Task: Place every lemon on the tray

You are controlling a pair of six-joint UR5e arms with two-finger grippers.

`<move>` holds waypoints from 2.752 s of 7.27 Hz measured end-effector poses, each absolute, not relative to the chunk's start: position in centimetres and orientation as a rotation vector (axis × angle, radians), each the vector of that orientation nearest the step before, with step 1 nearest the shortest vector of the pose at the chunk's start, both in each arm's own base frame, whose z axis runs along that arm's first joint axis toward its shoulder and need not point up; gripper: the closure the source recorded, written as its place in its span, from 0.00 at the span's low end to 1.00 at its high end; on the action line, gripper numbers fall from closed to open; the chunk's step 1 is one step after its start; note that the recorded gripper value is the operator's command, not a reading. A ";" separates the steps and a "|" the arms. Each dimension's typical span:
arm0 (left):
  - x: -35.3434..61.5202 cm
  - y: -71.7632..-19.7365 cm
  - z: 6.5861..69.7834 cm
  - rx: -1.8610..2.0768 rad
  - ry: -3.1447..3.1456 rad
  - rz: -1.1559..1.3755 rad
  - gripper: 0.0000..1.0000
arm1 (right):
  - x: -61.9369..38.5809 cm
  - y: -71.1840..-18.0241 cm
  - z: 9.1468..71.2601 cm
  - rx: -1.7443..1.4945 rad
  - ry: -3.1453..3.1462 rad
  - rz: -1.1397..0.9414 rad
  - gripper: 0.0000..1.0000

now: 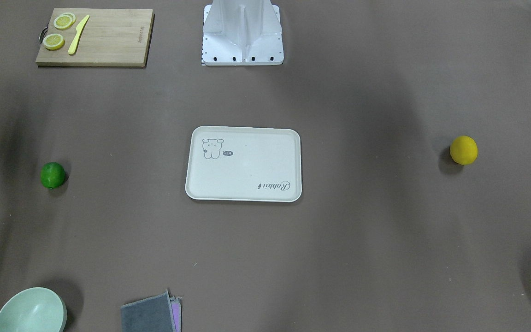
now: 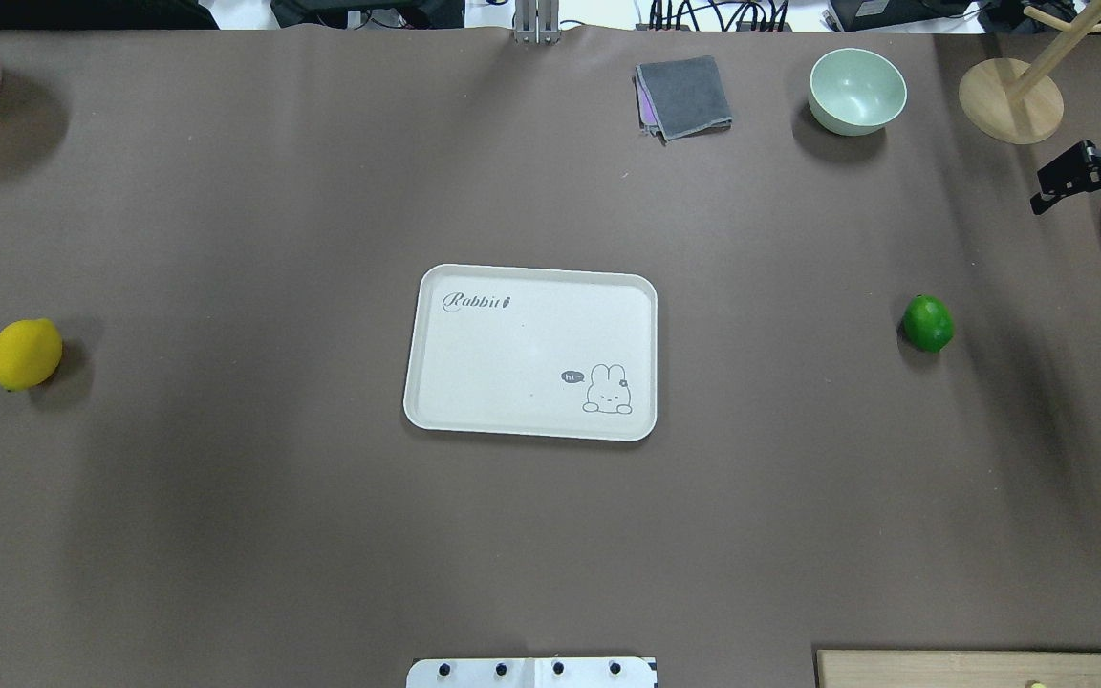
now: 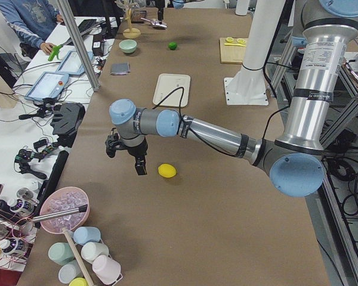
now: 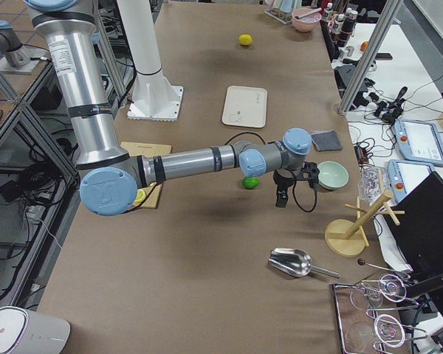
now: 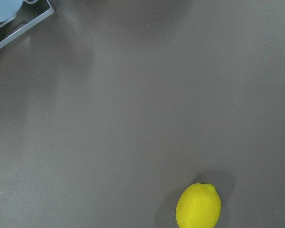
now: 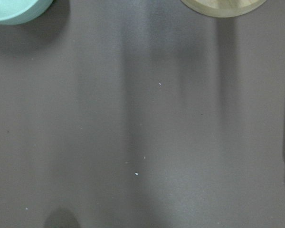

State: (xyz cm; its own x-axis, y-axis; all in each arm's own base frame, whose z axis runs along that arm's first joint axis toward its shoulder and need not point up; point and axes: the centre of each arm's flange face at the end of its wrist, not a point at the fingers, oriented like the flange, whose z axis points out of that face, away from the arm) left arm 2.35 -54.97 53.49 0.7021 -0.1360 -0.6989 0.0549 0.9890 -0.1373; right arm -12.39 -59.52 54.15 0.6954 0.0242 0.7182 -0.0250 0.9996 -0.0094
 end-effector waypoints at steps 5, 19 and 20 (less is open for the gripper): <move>10.7 -53.7 56.7 -0.101 0.820 -0.149 0.04 | -19.8 -59.8 51.0 -0.001 -0.780 -0.026 0.00; 21.9 -48.9 58.6 -0.016 0.853 -0.216 0.05 | -28.6 -53.7 53.7 -0.102 -0.786 -0.064 0.12; 22.2 -48.2 58.9 -0.008 0.860 -0.194 0.05 | -29.0 -53.3 53.9 -0.108 -0.784 -0.072 0.32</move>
